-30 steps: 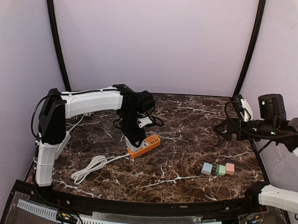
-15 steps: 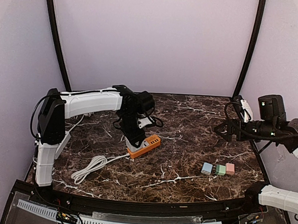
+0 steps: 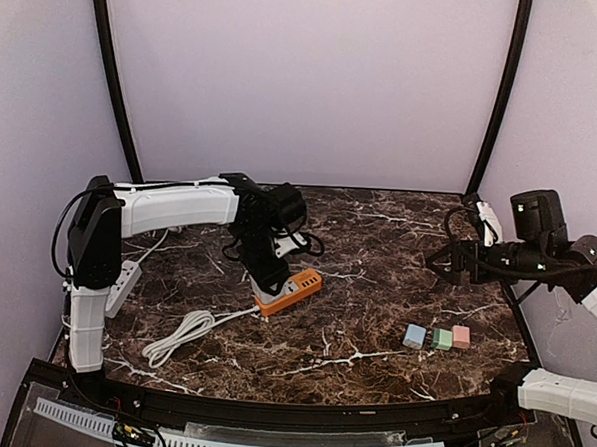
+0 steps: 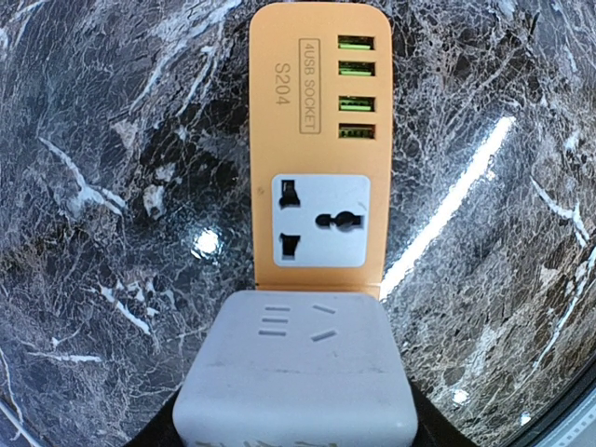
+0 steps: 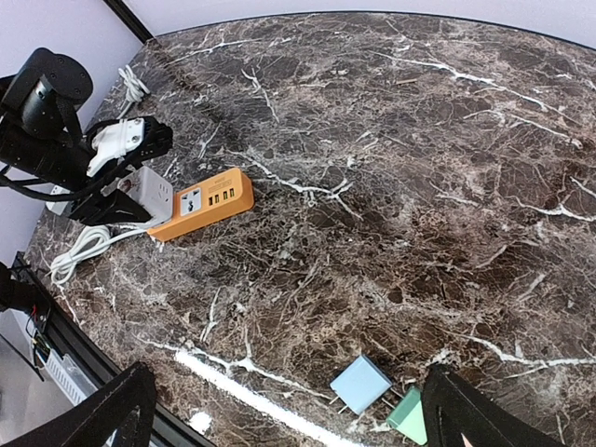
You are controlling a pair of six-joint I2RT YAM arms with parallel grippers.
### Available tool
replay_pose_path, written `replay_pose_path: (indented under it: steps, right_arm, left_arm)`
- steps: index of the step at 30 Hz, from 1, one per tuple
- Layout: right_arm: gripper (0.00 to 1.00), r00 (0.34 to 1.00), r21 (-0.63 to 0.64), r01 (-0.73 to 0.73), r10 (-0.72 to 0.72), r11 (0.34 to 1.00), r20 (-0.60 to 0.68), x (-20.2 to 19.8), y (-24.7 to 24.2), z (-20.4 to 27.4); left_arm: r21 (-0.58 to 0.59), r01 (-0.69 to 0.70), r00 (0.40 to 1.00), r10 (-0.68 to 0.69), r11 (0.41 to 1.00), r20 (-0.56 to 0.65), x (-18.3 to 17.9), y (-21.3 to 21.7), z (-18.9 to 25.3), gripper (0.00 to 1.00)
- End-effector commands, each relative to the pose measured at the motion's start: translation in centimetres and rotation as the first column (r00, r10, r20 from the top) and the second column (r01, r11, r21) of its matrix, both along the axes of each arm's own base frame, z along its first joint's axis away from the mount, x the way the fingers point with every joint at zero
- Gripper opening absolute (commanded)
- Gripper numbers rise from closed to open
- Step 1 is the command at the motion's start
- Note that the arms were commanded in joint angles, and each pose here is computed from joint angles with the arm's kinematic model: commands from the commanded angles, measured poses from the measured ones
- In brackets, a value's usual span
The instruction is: Insert the plug
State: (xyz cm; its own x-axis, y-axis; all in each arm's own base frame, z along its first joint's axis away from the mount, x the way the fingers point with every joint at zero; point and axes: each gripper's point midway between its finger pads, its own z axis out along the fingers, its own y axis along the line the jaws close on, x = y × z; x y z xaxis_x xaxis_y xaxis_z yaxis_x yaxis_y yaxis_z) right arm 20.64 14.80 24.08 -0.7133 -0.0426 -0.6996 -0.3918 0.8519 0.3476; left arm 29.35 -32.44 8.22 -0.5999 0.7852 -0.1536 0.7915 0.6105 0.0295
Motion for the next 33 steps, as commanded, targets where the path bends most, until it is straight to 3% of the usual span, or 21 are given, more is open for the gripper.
replay_pose_path:
  steps: [1, 30, 33]
  right_arm:
    - [0.99, 1.0, -0.007, 0.003, -0.002, 1.0, 0.023, 0.7, 0.1, 0.2]
    - [0.99, 1.0, -0.048, 0.014, -0.014, 0.999, -0.009, 3.3, 1.1, -0.5]
    - [0.99, 1.0, -0.051, 0.019, -0.019, 0.999, -0.01, 3.4, 1.0, -0.5]
  left_arm:
    - [0.084, -0.003, 0.995, 0.011, 0.996, -0.096, -1.8, 1.7, -4.1, 0.01]
    - [0.103, 0.027, 0.991, -0.013, 0.994, -0.134, -1.9, 1.4, -7.7, 0.01]
    - [0.108, 0.023, 0.99, -0.008, 0.994, -0.137, -1.9, 1.3, -7.5, 0.05]
